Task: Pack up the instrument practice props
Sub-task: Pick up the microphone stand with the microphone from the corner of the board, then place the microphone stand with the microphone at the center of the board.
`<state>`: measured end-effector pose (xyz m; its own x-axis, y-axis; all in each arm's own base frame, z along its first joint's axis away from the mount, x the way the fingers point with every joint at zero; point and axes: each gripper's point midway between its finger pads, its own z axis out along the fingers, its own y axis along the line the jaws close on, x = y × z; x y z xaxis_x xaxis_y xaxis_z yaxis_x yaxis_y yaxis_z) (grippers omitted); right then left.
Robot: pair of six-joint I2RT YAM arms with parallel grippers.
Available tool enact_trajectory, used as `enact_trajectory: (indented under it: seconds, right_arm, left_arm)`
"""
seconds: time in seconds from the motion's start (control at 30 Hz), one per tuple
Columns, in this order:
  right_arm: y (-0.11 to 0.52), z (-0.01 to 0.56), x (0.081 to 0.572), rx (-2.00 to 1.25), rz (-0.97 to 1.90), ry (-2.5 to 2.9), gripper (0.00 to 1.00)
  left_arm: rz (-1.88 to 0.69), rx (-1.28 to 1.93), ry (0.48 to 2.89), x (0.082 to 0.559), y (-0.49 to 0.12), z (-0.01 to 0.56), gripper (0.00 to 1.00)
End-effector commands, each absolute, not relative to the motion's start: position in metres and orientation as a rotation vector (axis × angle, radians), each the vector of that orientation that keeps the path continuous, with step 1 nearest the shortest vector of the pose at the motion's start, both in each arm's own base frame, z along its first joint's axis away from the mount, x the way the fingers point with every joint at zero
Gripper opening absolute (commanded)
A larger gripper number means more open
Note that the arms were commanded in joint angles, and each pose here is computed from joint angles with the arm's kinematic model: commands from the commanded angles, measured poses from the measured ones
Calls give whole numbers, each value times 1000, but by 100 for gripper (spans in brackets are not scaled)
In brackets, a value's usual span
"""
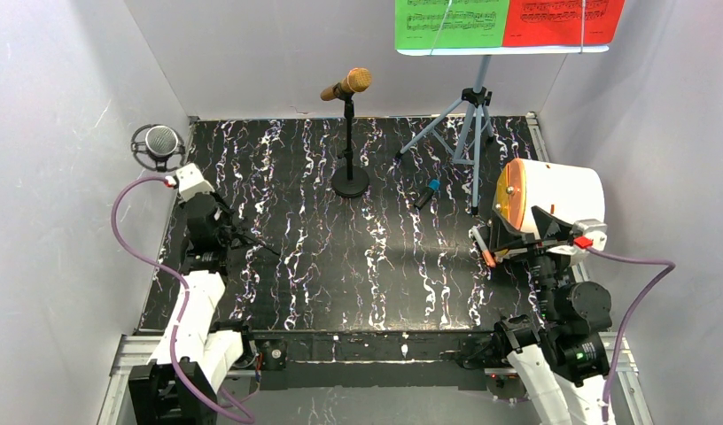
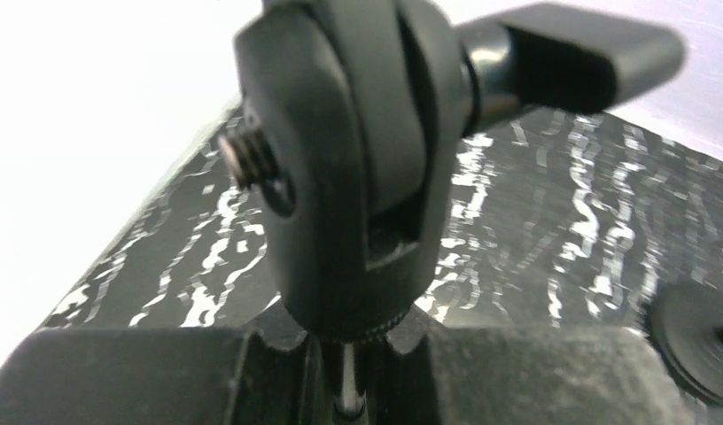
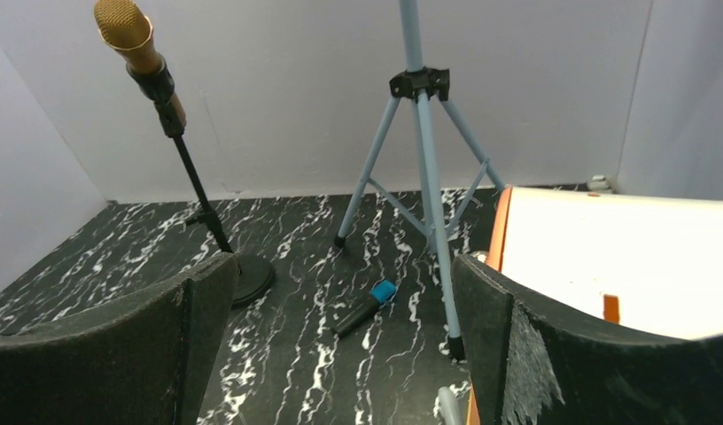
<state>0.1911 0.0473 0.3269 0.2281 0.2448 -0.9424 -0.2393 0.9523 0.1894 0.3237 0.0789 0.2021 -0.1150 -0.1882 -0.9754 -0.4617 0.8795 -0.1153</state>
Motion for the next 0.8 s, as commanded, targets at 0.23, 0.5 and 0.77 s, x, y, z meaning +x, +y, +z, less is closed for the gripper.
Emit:
enact_trajectory:
  seconds: [0.23, 0.5, 0.77]
  right_arm:
    - [90, 339, 197, -34, 579, 1454, 99]
    - [133, 327, 193, -158, 809, 1532, 99]
    - [177, 302, 196, -224, 1090, 1655, 99]
  left_arm:
    - [-376, -163, 1496, 370, -44, 262, 0]
    - [-414, 43, 1457, 356, -125, 259, 0]
    - [-533, 150, 1374, 326, -170, 258, 0]
